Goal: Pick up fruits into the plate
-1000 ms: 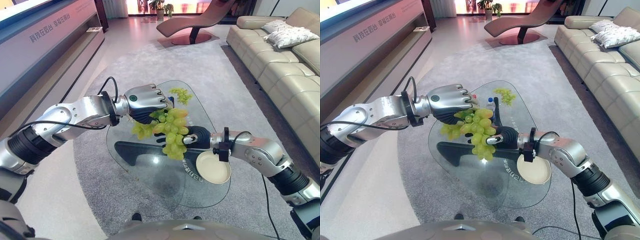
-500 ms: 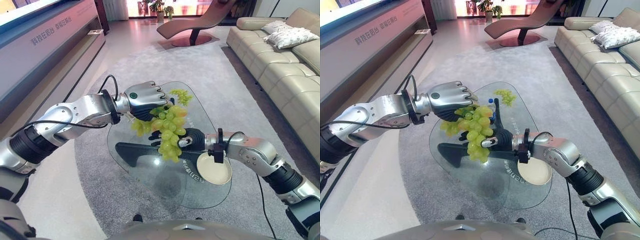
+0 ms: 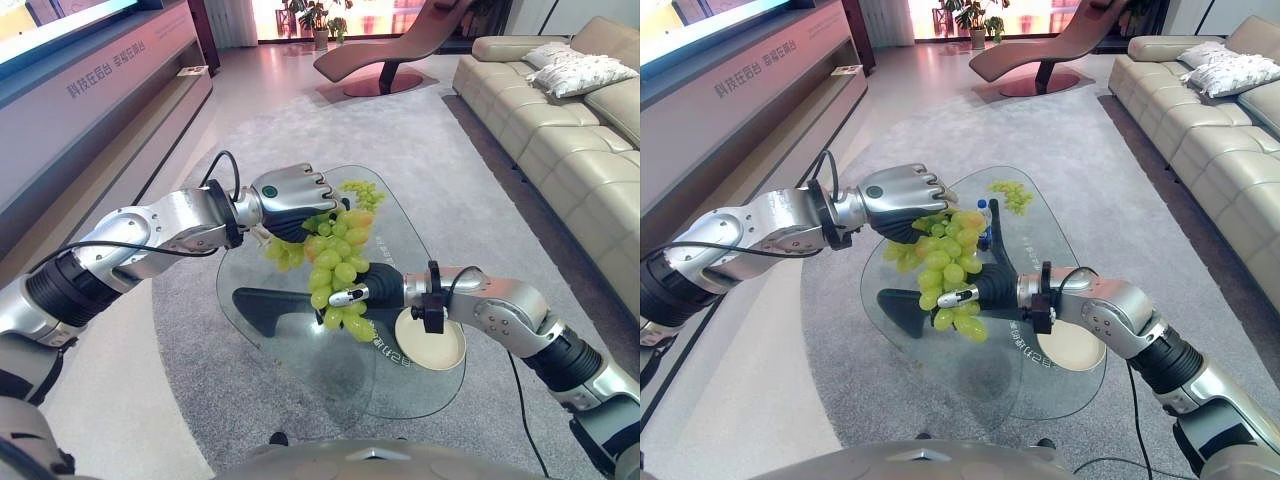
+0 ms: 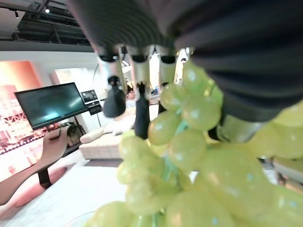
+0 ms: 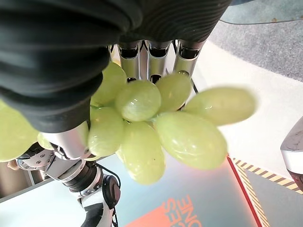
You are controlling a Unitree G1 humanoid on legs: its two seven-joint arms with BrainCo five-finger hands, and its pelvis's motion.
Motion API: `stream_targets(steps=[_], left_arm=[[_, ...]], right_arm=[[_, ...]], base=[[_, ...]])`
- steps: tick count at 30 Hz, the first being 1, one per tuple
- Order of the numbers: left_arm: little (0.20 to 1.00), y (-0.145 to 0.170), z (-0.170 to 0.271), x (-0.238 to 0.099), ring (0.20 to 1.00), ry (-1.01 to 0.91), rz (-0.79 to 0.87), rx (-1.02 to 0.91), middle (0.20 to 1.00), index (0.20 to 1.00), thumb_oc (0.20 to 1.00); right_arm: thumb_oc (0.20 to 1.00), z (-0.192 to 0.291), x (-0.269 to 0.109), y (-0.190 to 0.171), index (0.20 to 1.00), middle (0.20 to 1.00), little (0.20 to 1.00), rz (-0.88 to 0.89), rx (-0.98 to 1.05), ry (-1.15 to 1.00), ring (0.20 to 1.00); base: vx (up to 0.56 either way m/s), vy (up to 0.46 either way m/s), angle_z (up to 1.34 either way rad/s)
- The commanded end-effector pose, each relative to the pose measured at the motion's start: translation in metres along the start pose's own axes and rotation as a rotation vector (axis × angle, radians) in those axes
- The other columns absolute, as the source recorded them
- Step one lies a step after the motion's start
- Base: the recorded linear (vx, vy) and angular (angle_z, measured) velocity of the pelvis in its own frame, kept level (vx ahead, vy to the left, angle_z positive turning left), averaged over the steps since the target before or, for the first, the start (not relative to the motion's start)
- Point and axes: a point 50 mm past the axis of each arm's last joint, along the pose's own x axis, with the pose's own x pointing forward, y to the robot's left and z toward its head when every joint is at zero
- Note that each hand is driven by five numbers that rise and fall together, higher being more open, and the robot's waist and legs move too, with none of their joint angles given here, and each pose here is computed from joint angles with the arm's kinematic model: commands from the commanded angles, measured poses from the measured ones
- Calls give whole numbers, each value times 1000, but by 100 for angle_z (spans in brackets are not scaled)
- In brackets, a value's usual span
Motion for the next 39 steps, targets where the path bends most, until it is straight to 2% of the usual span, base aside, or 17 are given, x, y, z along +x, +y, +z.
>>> stream_targets(steps=[1, 15, 16, 17, 18, 19, 24, 31, 32, 35, 39], left_arm=[[200, 39, -21, 3, 200, 66, 107, 75, 200, 200, 200], [200, 37, -22, 2, 200, 73, 113, 60, 200, 200, 200], [250, 35, -23, 0, 250, 74, 107, 41, 250, 250, 250], [467, 34, -23, 0, 467, 75, 104, 31, 467, 467, 467], [840, 33, -23, 0, 840, 75, 98, 19, 840, 840, 840], [1000, 31, -22, -1, 1000, 74, 93, -4, 1000, 1000, 1000], [1000, 20, -25, -5, 1000, 101, 75, -118, 1000, 1000, 1000], [1000, -11, -30, -24, 1000, 175, 51, -354, 1000, 1000, 1000], [1000, -25, -30, -31, 1000, 211, 42, -436, 1000, 1000, 1000], [1000, -41, -26, -39, 1000, 249, 35, -494, 1000, 1000, 1000], [1000, -73, -26, -59, 1000, 371, 27, -669, 1000, 1000, 1000]], right_arm=[[200, 35, 14, 19, 200, 200, 200, 124, -104, -117, 200], [200, 34, 11, 16, 200, 200, 200, 101, -85, -139, 200], [200, 34, 9, 14, 200, 200, 200, 88, -83, -149, 200], [200, 34, 8, 13, 200, 200, 200, 83, -82, -154, 200], [200, 34, 8, 13, 200, 200, 200, 79, -78, -160, 200], [200, 33, 7, 12, 200, 200, 200, 70, -75, -172, 200], [200, 33, 3, 9, 200, 200, 200, 43, -14, -264, 200], [200, 26, -17, -6, 200, 200, 200, -108, -26, -362, 200], [200, 21, -26, -12, 200, 200, 200, -181, -41, -381, 200], [200, 14, -35, -18, 200, 200, 200, -244, -52, -384, 200], [200, 1, -61, -29, 200, 200, 200, -379, -61, -386, 200]], base=[[0, 0, 0], [3, 1, 0], [0, 0, 0], [0, 0, 0], [0, 0, 0], [45, 7, 0], [17, -2, 0], [19, -3, 0], [77, -4, 0], [0, 0, 0], [31, 2, 0]])
